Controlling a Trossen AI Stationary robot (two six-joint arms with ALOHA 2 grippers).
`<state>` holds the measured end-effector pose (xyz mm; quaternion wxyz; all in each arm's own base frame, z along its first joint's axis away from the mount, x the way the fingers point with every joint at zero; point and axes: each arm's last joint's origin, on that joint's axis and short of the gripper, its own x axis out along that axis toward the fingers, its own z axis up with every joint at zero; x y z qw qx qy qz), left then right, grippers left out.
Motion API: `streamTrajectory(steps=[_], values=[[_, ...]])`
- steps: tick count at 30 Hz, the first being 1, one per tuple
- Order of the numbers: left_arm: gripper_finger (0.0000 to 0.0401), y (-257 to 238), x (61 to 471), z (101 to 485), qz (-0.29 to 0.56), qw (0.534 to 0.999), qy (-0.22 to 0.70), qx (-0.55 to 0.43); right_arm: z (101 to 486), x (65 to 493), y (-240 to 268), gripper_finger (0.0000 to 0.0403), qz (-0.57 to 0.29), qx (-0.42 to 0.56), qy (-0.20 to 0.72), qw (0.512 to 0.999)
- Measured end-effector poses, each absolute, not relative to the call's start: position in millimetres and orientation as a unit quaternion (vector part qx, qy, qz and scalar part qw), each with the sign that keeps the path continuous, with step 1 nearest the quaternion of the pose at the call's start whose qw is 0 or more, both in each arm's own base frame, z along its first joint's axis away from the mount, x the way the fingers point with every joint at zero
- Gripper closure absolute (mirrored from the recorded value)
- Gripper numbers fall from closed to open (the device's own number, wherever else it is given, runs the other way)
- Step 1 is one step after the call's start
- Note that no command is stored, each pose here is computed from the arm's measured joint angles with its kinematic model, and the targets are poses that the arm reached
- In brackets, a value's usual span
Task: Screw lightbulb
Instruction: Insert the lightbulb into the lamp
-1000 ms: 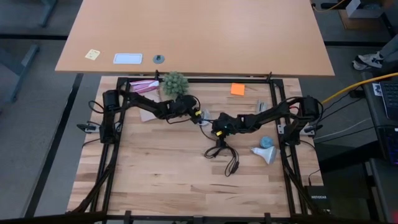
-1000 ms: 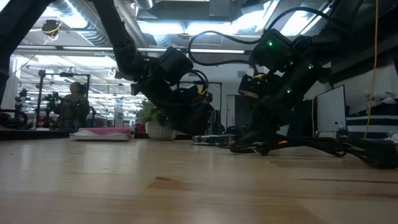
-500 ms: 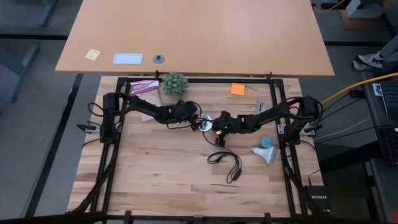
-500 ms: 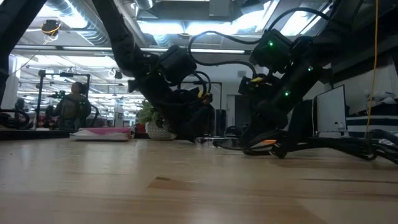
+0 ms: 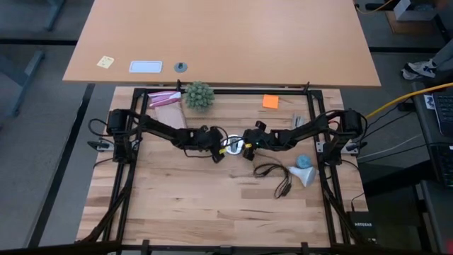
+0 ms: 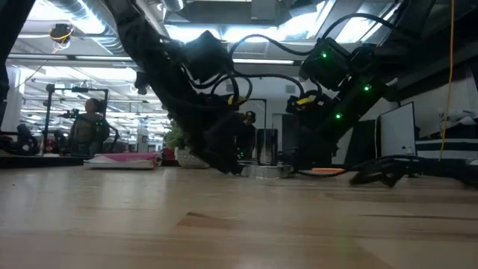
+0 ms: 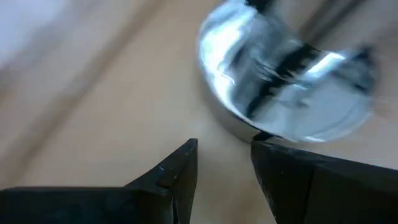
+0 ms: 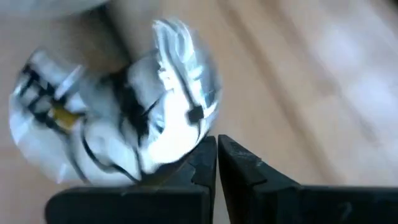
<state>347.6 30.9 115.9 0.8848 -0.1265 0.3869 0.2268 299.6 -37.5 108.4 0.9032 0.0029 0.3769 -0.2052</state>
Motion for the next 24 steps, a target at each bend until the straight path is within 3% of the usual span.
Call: streamTrajectory(steps=[7, 13, 19, 24], values=[[0.0258, 13.8, 347.8, 120.5, 0.195, 0.894, 0.394, -0.088, 114.9, 300.9, -36.8, 0.0379, -0.208, 0.003, 0.362, 0.909], [0.0258, 13.2, 338.4, 159.4, 0.191, 0.907, 0.366, -0.077, 147.9, 294.4, -35.8, 0.0379, -0.207, 0.012, 0.324, 0.923], [0.0258, 8.5, 334.1, 206.6, 0.180, 0.942, 0.265, -0.096, 192.4, 273.2, -33.4, 0.0379, -0.198, 0.016, 0.292, 0.936], [0.0258, -2.5, 345.9, 232.8, 0.137, 0.976, 0.129, -0.111, 225.6, 246.7, -29.7, 0.0379, -0.176, 0.025, 0.274, 0.945]])
